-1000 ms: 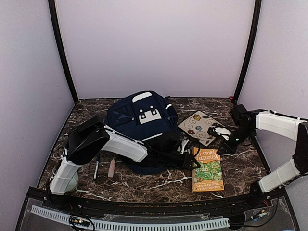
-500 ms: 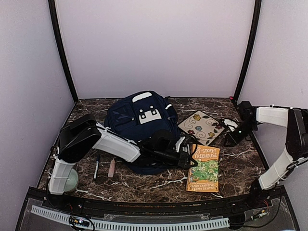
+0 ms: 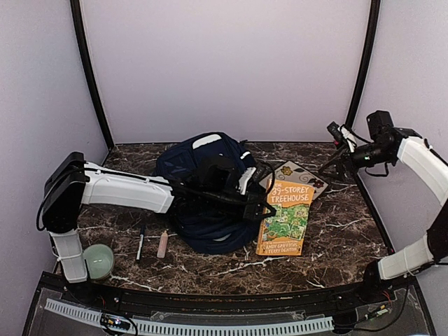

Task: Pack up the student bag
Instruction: Pass from the right arm to the left, then pass from the left arm to the right

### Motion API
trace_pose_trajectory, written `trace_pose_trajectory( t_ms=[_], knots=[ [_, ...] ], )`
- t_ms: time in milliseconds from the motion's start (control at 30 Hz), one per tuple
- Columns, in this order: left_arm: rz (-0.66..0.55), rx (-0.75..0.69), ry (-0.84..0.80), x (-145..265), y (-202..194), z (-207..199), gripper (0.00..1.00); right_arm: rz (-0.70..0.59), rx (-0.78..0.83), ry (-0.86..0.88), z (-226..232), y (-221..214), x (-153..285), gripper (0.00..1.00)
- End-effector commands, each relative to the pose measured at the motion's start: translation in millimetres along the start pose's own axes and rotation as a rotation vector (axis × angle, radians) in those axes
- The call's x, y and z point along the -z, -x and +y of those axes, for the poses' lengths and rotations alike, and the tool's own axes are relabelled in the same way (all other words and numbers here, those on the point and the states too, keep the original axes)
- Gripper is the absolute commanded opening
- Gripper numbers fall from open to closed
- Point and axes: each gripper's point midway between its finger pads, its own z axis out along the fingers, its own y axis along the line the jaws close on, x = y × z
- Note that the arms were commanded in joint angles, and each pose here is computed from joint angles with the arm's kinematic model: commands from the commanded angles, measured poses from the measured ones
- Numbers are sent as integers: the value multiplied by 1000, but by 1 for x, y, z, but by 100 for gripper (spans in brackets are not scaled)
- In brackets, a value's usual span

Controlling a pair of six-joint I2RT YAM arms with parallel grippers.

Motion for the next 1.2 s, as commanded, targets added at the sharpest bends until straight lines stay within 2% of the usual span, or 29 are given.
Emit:
trace_pose_trajectory(
  t_ms=[0,167,467,700,833,1100,1167],
  knots=[
    [-56,-80,70,45,35,-2,0,-154,75,223,55,35,26,100],
    [-33,-178,48,62,39,-11,0,-74,168,298,91,29,1,100],
    [-5,-256,-101,75,36,-48,0,-76,169,335,94,33,-36,100],
    [-7,-335,-166,90,35,-69,0,-2,153,537,119,15,-46,99],
    [15,-359,-183,94,29,-72,0,-8,145,581,124,15,-46,90],
    [27,-390,-215,95,24,-76,0,-8,142,800,156,12,-33,71],
    [23,-392,-215,95,25,-75,0,-7,143,820,162,14,-33,63]
  ],
)
